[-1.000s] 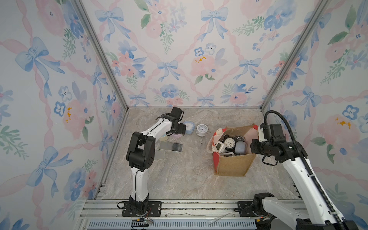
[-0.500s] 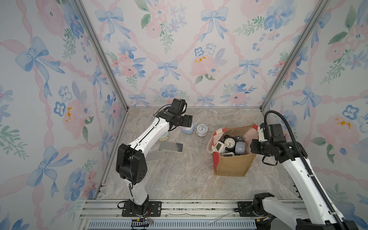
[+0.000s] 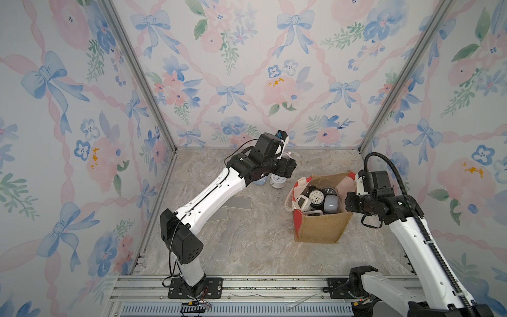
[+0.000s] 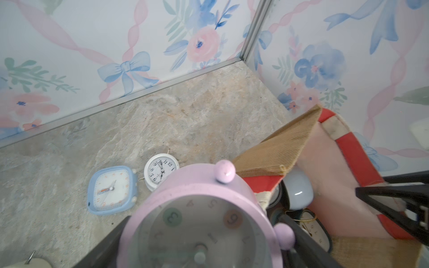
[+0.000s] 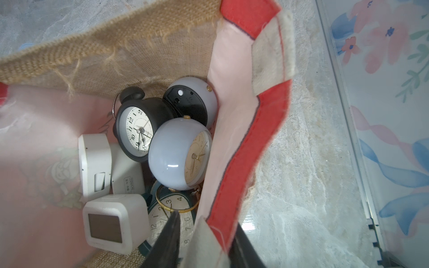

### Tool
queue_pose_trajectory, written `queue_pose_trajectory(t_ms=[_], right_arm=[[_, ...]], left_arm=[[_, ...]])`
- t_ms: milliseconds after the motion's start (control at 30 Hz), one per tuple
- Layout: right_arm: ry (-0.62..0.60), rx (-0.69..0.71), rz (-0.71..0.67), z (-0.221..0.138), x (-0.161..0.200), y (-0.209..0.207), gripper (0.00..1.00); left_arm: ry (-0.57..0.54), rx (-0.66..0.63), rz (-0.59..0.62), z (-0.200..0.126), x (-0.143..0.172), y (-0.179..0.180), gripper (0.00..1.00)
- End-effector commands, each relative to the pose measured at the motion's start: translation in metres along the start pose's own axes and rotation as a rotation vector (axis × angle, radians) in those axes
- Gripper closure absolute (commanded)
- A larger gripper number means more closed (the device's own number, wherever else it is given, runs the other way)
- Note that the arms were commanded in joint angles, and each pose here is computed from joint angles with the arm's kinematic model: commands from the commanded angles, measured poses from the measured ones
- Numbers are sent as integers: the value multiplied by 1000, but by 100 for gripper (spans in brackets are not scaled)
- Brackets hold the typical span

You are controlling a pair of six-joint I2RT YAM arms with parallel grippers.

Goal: Put the alarm clock into the canvas bag
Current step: Place the alarm at the canvas bag.

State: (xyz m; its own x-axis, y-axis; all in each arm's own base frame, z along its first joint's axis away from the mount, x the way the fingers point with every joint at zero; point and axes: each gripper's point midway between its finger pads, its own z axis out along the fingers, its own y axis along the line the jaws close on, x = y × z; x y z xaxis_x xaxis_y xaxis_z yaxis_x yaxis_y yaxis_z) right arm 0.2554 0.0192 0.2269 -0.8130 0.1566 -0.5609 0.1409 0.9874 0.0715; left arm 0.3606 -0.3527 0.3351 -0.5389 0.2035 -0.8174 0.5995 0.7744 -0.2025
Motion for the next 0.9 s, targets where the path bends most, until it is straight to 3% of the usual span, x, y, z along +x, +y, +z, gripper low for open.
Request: queue_pose_trajectory(t_ms=[0, 467, 867], right_arm=[[-15, -10, -5, -9, -5, 1, 66], [-13, -6, -6, -8, -4, 0, 66], [-14, -5, -7, -8, -2, -1, 66]], left_arm=[[-28, 45, 16, 2, -10, -26, 29], [50, 179, 89, 50, 20, -115, 30], [151, 174, 91, 112, 62, -131, 32]])
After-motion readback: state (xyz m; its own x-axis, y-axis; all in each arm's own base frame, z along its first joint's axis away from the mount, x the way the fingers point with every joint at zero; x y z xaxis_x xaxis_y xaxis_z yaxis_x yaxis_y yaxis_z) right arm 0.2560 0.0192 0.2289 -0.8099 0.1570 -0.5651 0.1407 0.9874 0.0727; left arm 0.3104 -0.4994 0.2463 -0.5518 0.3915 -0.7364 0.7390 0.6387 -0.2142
